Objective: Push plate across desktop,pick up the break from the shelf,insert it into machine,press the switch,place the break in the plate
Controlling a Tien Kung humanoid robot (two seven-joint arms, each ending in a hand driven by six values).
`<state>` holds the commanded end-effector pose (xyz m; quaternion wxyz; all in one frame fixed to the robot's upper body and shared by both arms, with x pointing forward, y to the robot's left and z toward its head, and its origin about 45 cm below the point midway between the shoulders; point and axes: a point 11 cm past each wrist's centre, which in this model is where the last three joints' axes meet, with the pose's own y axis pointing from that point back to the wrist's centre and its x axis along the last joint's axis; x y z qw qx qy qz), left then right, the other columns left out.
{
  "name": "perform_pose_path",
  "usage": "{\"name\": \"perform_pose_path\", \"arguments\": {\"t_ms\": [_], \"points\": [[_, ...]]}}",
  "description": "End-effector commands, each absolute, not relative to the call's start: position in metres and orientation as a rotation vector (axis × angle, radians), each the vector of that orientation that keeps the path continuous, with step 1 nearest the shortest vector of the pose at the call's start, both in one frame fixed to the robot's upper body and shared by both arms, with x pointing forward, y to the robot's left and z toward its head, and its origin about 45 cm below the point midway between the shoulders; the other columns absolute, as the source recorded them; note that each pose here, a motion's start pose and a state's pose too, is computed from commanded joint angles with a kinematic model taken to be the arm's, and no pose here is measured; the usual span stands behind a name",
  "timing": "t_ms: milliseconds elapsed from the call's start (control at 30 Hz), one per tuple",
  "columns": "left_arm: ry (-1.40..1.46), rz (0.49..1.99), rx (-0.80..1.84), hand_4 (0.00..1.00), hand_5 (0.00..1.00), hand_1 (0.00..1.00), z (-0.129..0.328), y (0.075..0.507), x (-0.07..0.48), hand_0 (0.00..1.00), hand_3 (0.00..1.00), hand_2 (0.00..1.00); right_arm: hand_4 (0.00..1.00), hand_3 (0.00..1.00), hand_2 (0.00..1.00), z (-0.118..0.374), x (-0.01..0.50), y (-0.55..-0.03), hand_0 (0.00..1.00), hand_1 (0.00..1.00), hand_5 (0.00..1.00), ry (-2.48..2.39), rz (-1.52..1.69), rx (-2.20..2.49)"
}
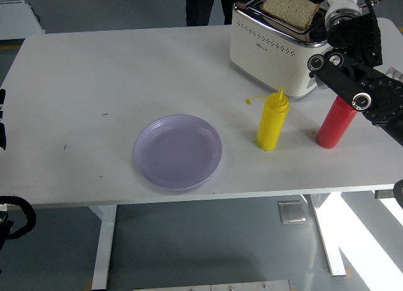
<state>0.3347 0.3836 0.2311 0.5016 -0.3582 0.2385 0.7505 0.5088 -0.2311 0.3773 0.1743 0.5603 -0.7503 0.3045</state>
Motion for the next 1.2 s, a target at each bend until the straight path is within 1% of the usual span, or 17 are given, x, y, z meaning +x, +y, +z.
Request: {"name": "perform_pose_path", "arguments": {"t_ms": [467,500,667,700,867,900,1067,1100,1200], "points": [[0.580,1.801,-0.850,0.694,0.922,0.683,0.229,0.377,0.336,0.748,0.624,0.641,0.177,0.494,0.515,0.365,0.515,-0.229,0.509,0.506,0.002,-2.081,0.887,1.538],[0.581,1.800,-0.849,0.696,0.915,0.680,0.229,0.376,0.336,0.748,0.622,0.638,0.162,0.530,0.542,0.364,0.516,-0.228,0.487,0.525,0.002,-2.078,0.887,1.538],[0.586,1.796,-0.846,0.696,0.915,0.680,0.228,0.374,0.336,0.748,0.622,0.638,0.162,0.530,0.542,0.358,0.516,-0.225,0.487,0.525,0.002,-2.063,0.887,1.546],[0.587,1.796,-0.846,0.697,0.916,0.680,0.228,0.374,0.336,0.746,0.620,0.637,0.288,0.537,0.551,0.358,0.515,-0.224,0.507,0.534,0.002,-2.061,0.888,1.549],[0.589,1.794,-0.845,0.697,0.916,0.680,0.227,0.373,0.336,0.746,0.620,0.637,0.288,0.537,0.551,0.354,0.515,-0.220,0.507,0.534,0.002,-2.046,0.891,1.560],[0.589,1.793,-0.845,0.697,0.916,0.678,0.227,0.373,0.336,0.745,0.617,0.636,0.346,0.549,0.581,0.353,0.515,-0.219,0.541,0.569,0.002,-2.044,0.890,1.560],[0.591,1.792,-0.843,0.697,0.916,0.678,0.227,0.372,0.336,0.745,0.617,0.636,0.346,0.549,0.581,0.350,0.515,-0.220,0.541,0.569,0.002,-2.034,0.885,1.555],[0.592,1.791,-0.842,0.696,0.911,0.678,0.227,0.372,0.336,0.744,0.617,0.635,0.459,0.592,0.657,0.347,0.515,-0.219,0.626,0.646,0.002,-2.019,0.878,1.557],[0.594,1.789,-0.839,0.696,0.911,0.678,0.226,0.371,0.336,0.744,0.617,0.635,0.459,0.592,0.657,0.342,0.516,-0.218,0.626,0.646,0.002,-1.981,0.863,1.567]]}}
